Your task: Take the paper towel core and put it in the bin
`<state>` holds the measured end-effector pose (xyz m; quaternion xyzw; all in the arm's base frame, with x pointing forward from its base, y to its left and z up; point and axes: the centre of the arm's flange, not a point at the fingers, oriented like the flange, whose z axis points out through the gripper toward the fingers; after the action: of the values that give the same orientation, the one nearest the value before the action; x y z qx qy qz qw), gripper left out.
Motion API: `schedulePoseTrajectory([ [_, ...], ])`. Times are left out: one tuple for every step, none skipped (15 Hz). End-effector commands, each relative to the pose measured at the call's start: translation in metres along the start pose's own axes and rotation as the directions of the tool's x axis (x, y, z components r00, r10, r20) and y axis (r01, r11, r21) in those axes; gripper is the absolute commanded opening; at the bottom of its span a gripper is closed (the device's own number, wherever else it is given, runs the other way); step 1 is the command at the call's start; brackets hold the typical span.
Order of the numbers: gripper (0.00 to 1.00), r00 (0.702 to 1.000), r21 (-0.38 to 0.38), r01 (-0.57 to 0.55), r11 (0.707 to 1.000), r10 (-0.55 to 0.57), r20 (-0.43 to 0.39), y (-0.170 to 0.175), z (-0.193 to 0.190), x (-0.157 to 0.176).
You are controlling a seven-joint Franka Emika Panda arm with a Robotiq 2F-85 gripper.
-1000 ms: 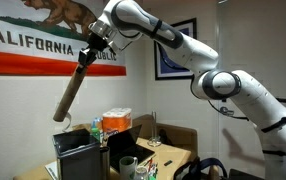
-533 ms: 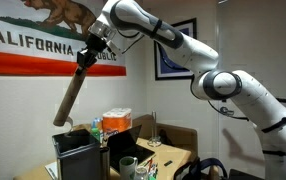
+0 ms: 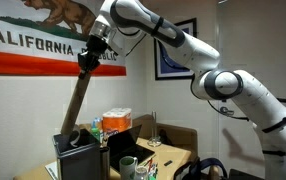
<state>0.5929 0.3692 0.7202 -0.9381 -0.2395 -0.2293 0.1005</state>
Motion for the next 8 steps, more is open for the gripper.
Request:
schedulePoseTrajectory([
  [0.02,0.995,0.0,-0.07,0.998,0.07,0.069,-0.003,-0.014,0.019],
  [0.02,0.993,-0.002,-0.084,0.996,0.084,0.079,-0.003,-0.012,0.016],
  [0.02,0.991,0.0,-0.097,0.995,0.097,0.088,-0.002,-0.01,0.013],
  [0.02,0.989,0.002,-0.111,0.994,0.111,0.099,0.001,-0.007,0.007],
  [0.02,0.987,0.005,-0.125,0.992,0.124,0.107,0.004,-0.003,0.003],
  [0.02,0.984,0.002,-0.139,0.99,0.138,0.116,0.007,0.001,-0.002],
  [0.02,0.982,0.005,-0.145,0.989,0.143,0.126,0.01,0.003,-0.004],
  [0.02,0.979,0.007,-0.155,0.988,0.152,0.134,0.013,0.007,-0.008],
])
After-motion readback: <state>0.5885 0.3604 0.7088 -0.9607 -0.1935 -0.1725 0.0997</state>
